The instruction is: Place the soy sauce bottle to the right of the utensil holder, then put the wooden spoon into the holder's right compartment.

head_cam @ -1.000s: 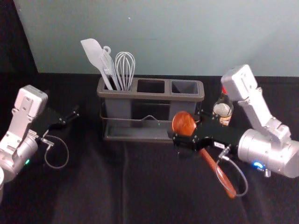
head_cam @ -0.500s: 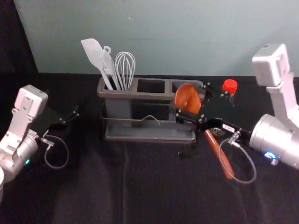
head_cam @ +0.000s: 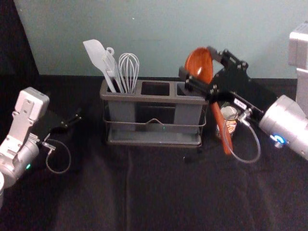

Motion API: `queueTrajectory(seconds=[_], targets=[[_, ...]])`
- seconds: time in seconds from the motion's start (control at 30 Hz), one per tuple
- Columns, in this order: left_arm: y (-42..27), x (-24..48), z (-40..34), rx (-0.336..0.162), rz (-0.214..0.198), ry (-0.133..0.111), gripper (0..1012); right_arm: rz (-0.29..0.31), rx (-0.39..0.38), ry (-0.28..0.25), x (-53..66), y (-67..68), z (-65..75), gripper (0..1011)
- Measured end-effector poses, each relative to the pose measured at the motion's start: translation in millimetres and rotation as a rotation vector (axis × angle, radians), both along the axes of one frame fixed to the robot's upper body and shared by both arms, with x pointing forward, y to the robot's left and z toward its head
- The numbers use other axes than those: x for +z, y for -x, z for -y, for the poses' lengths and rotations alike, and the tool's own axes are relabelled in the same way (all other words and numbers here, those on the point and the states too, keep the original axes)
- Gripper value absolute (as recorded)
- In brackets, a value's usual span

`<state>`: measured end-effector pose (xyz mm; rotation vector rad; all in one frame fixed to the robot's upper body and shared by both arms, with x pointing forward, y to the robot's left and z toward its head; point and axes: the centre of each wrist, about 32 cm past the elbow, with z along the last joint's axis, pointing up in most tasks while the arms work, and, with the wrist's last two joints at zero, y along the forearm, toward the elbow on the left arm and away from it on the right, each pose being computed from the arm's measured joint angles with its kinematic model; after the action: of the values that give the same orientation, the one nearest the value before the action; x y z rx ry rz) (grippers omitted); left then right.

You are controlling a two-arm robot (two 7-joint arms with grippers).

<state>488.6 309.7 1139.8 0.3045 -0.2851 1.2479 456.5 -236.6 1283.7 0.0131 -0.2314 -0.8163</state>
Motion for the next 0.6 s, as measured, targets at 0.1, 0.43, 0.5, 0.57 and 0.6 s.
queueTrajectory(seconds=[0.1,0.43,0.5,0.57,0.6], targets=[[0.0,0.0,0.0,0.0,0.0,0.0,1005,0.033,-0.038,-0.029,-0.1,-7.1,-6.6,838],[0.0,0.0,0.0,0.0,0.0,0.0,1005,0.115,-0.154,-0.109,1.6,-39.6,-28.7,838],[0.0,0.0,0.0,0.0,0.0,0.0,1005,0.119,-0.165,-0.114,1.7,-45.7,-31.2,838],[0.0,0.0,0.0,0.0,0.0,0.0,1005,0.12,-0.178,-0.119,1.7,-54.7,-34.3,838],[0.0,0.0,0.0,0.0,0.0,0.0,1005,0.119,-0.182,-0.12,1.6,-58.1,-35.0,838]])
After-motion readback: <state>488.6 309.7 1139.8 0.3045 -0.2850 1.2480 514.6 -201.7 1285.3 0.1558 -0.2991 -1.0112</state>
